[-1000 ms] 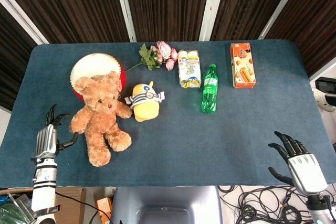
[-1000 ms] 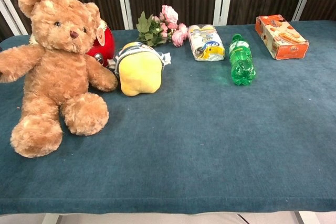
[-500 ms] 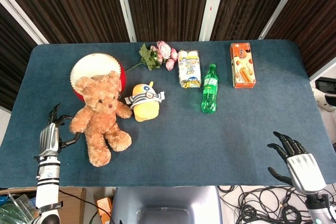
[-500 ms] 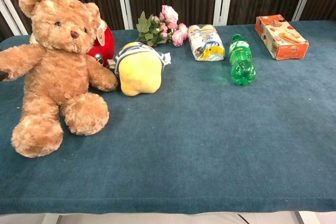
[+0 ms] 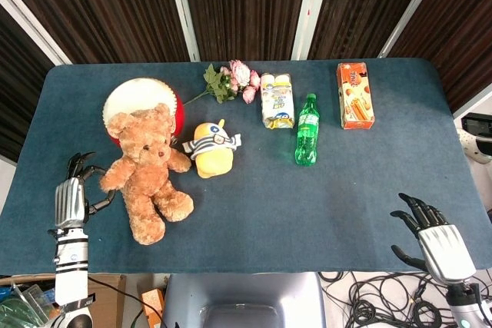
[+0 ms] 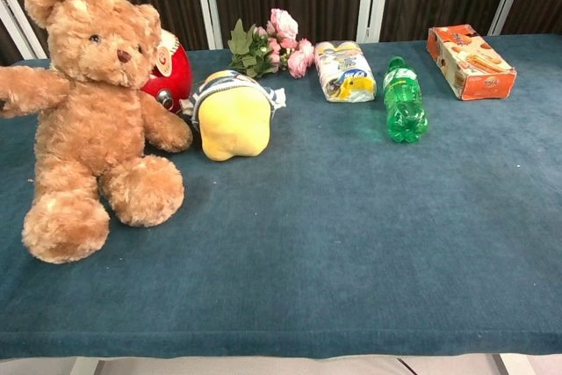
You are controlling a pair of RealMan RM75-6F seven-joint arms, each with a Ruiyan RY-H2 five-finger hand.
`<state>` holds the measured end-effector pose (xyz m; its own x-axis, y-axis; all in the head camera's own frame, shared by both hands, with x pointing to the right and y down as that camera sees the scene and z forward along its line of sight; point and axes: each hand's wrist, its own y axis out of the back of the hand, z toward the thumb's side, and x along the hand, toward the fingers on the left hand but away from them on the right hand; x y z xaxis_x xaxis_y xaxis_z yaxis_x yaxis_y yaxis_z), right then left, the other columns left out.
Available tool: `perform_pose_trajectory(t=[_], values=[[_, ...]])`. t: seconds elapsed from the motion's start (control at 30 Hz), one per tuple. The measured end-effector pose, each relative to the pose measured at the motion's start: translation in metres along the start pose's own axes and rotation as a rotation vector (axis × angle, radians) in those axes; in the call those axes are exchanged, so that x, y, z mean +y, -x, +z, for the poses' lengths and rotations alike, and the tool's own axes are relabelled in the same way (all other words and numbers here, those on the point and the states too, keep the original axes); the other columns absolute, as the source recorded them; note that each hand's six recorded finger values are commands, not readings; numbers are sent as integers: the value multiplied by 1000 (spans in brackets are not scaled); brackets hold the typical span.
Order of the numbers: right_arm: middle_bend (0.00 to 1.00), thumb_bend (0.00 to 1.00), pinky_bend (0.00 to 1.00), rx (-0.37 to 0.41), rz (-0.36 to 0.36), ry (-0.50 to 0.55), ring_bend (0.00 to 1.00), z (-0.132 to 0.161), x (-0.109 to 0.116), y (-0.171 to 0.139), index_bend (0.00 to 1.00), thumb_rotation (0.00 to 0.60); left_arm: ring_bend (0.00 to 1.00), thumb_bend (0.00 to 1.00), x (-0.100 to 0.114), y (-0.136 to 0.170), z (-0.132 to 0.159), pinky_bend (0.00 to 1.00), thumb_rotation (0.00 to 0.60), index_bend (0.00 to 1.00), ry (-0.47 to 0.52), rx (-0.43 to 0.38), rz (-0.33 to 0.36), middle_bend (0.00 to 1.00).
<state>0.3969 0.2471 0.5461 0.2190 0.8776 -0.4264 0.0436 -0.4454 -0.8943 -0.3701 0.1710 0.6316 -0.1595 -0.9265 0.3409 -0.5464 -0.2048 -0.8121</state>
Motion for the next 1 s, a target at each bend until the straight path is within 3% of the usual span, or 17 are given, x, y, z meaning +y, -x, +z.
perform_pose_trajectory(t=[0.2, 0.43, 0.7, 1.0], values=[[108, 115, 253, -2, 6, 4, 127, 0, 0, 0, 341, 600, 81, 329, -8, 0, -7, 372, 600, 618, 5, 38, -48, 200], [108, 116, 253, -3, 8, 1, 127, 0, -1, 0, 341, 600, 86, 329, 1, 1, 5, 373, 600, 618, -4, -26, 15, 208], [108, 116, 253, -5, 17, 2, 127, -1, -3, 1, 341, 600, 88, 329, -8, 0, -8, 379, 600, 618, -6, 39, -32, 207], [108, 116, 254, -10, 17, -2, 127, -1, -4, 2, 342, 600, 88, 327, 1, 2, -1, 381, 600, 618, -27, 4, 13, 207]])
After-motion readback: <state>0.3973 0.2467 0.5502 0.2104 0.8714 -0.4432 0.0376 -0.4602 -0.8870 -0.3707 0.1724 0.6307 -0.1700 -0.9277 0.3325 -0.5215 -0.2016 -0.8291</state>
